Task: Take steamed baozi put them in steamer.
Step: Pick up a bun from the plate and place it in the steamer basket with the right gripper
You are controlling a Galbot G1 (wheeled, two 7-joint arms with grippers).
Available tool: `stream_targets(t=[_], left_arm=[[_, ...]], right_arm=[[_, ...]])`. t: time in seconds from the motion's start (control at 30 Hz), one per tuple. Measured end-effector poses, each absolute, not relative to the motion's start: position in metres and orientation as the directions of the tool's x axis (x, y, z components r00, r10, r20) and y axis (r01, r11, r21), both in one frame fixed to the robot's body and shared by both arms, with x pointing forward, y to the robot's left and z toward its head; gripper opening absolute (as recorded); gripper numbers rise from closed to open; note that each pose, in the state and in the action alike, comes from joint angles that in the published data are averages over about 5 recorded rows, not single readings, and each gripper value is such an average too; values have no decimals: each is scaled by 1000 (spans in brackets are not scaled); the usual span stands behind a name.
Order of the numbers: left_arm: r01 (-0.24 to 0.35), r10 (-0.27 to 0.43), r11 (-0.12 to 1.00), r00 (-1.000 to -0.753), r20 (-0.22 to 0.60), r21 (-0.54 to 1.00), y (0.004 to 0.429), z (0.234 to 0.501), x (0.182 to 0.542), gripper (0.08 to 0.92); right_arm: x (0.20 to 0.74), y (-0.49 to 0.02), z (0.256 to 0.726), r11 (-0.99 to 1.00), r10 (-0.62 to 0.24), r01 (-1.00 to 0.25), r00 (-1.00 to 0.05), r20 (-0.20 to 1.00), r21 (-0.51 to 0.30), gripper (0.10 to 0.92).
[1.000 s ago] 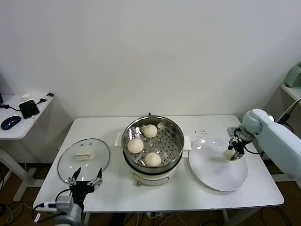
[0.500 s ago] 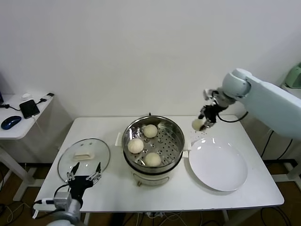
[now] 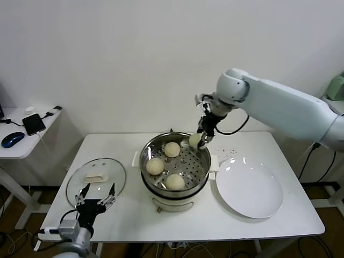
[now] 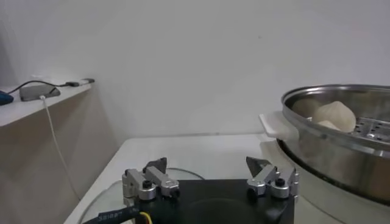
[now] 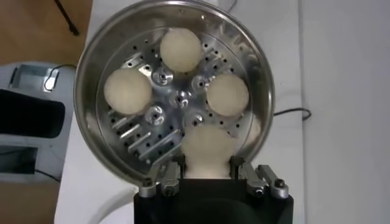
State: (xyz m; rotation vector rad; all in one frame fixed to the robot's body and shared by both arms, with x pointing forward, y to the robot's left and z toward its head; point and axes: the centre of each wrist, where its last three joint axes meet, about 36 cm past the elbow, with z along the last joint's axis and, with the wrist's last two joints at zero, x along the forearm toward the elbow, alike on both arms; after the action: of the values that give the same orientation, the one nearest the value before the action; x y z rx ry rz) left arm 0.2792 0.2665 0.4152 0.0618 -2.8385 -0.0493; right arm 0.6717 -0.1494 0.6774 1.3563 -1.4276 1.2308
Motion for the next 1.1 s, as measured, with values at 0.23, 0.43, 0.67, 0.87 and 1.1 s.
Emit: stream_targets(t=[0.23, 0.43, 0.67, 0.87, 1.1], left_arm=[[-44, -54, 998, -955, 293, 42, 268, 416, 279, 823], [-45, -55, 998, -954, 294, 42, 268, 415, 279, 823], [-43, -53, 998, -953, 297, 41, 268, 414, 279, 823], [-42, -53, 998, -952, 300, 43, 267, 414, 278, 823], [-36, -49, 998, -952, 303, 47, 265, 414, 276, 823]], right_arm=[[672, -132, 649, -29, -169, -994, -103, 980, -110, 501], [674, -128, 625, -8, -138, -994, -110, 984, -113, 506], [672, -126, 607, 4, -137, -994, -106, 985, -107, 560], [670, -130, 602, 12, -150, -994, -107, 983, -107, 709], [667, -139, 611, 22, -174, -993, -122, 977, -120, 818]])
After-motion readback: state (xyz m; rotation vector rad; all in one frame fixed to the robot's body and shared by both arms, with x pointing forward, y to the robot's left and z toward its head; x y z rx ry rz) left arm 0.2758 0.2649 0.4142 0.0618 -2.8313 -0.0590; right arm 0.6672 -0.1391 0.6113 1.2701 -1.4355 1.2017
